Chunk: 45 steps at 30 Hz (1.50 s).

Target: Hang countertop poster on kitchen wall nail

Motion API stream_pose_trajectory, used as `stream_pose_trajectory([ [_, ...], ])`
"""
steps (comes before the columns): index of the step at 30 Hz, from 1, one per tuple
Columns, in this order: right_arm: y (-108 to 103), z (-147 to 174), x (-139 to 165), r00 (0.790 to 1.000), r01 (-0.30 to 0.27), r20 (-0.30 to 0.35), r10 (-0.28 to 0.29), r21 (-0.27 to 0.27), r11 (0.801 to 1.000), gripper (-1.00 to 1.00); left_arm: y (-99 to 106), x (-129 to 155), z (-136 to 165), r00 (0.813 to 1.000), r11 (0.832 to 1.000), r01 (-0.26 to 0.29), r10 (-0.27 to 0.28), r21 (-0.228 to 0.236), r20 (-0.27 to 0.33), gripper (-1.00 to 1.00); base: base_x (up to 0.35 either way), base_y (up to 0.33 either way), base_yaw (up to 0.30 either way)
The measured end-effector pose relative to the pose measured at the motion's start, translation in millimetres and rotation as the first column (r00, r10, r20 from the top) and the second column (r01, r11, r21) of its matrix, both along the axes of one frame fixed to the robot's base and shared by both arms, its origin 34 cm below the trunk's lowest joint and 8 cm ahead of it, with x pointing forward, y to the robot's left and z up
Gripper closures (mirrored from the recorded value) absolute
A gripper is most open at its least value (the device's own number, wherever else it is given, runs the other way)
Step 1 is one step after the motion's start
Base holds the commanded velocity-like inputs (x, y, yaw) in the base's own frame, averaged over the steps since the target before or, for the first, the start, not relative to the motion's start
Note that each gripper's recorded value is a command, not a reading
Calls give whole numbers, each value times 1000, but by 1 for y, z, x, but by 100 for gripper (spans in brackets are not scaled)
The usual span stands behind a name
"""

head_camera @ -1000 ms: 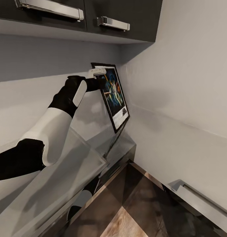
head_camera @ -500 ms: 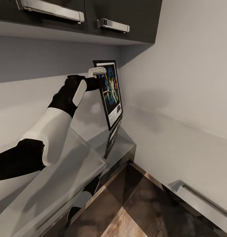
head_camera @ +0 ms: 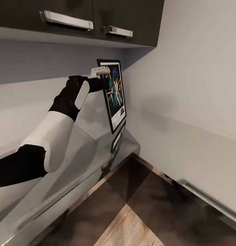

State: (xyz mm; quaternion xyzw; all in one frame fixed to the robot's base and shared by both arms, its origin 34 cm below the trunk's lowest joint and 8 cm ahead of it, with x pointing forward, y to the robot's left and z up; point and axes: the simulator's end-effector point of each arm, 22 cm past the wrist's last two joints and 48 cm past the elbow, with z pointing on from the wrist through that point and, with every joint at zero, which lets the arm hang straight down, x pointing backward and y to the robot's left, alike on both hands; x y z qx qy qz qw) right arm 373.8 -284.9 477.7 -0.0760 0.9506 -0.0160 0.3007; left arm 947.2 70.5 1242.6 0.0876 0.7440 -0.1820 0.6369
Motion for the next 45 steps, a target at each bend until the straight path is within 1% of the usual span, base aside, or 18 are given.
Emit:
stream_pose_trajectory([
  [21,-2,0,0,1000,0,1,0,-2,1000,-100,-1,0,0,1000,1000,3,-3,0,0,100,-339,0,0],
  [25,-2,0,1,1000,1,2,-1,-3,1000,-100,-5,-2,2,1000,999,20,-20,-33,-6,100,-339,0,0],
  [29,-4,0,1,1000,3,2,-3,-5,1000,-100,-11,-6,9,999,996,43,-44,-77,-3,100,-339,0,0],
  [32,-4,1,1,1000,4,2,-4,-6,1000,-100,-15,-9,18,998,993,61,-60,-106,11,100,-339,0,0],
  [38,-6,1,1,1000,4,2,-4,-7,1000,-100,-20,-17,34,996,986,89,-86,-138,29,100,-339,0,0],
  [43,-6,1,1,1000,4,2,-4,-8,1000,-100,-26,-25,49,992,975,125,-117,-182,51,100,-339,0,0],
  [44,-6,1,1,1000,5,2,-5,-8,1000,-100,-29,-28,53,990,969,141,-132,-203,54,100,-339,0,0],
  [45,-7,1,1,1000,7,2,-7,-8,1000,-100,-31,-29,54,989,966,148,-139,-210,55,100,-339,0,0],
])
